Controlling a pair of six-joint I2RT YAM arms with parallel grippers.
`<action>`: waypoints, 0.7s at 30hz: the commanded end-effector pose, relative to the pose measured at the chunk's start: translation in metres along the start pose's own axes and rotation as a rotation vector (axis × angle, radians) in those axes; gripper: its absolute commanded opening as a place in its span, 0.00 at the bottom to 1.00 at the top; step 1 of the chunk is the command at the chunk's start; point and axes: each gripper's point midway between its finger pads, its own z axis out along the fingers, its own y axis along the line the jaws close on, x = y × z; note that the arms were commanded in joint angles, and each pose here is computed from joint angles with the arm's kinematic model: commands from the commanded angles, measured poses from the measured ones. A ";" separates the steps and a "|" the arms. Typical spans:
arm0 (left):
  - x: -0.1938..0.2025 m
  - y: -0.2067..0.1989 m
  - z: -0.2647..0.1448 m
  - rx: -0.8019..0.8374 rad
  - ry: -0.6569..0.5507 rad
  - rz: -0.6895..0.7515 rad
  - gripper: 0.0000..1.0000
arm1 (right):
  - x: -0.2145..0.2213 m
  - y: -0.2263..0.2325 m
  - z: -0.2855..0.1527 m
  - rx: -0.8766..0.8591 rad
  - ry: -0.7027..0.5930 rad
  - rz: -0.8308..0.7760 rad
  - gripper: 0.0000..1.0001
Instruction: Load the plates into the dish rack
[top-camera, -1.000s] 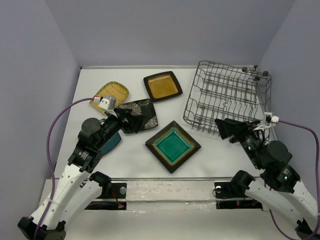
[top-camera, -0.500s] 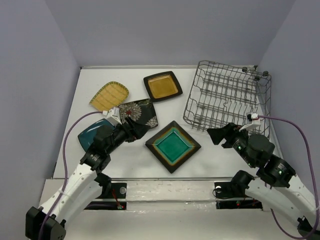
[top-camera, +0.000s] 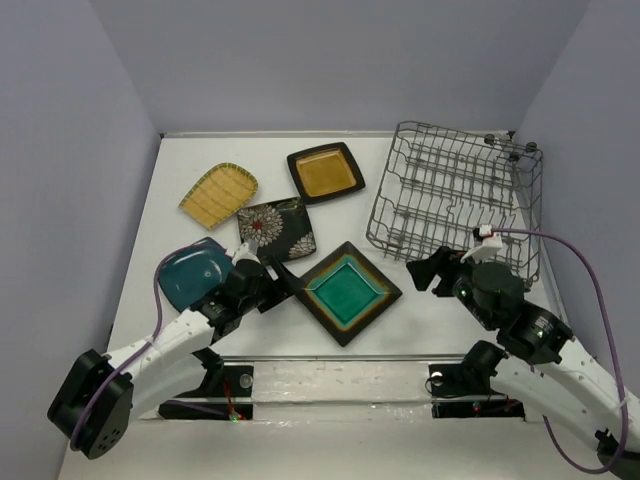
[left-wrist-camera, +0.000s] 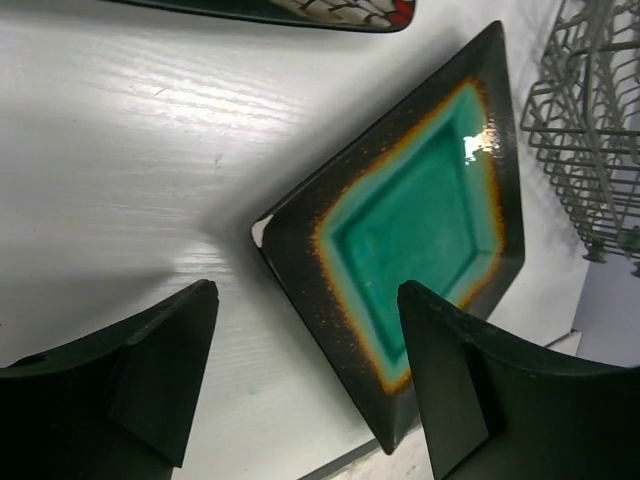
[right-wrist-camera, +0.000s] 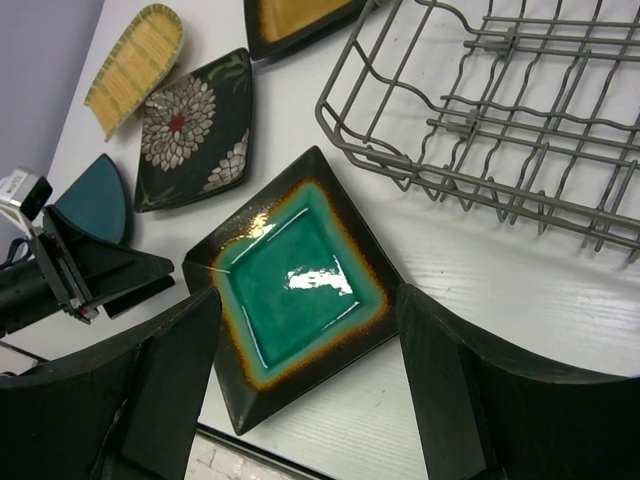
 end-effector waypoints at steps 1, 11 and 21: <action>0.006 0.017 0.013 -0.043 -0.035 -0.016 0.80 | 0.002 0.006 0.007 -0.035 -0.011 -0.002 0.76; 0.019 0.019 0.031 0.043 -0.063 -0.073 0.59 | 0.014 0.006 0.013 -0.038 0.018 0.013 0.76; 0.007 0.021 0.037 0.075 -0.169 -0.105 0.47 | 0.022 0.005 0.019 -0.034 0.031 0.018 0.75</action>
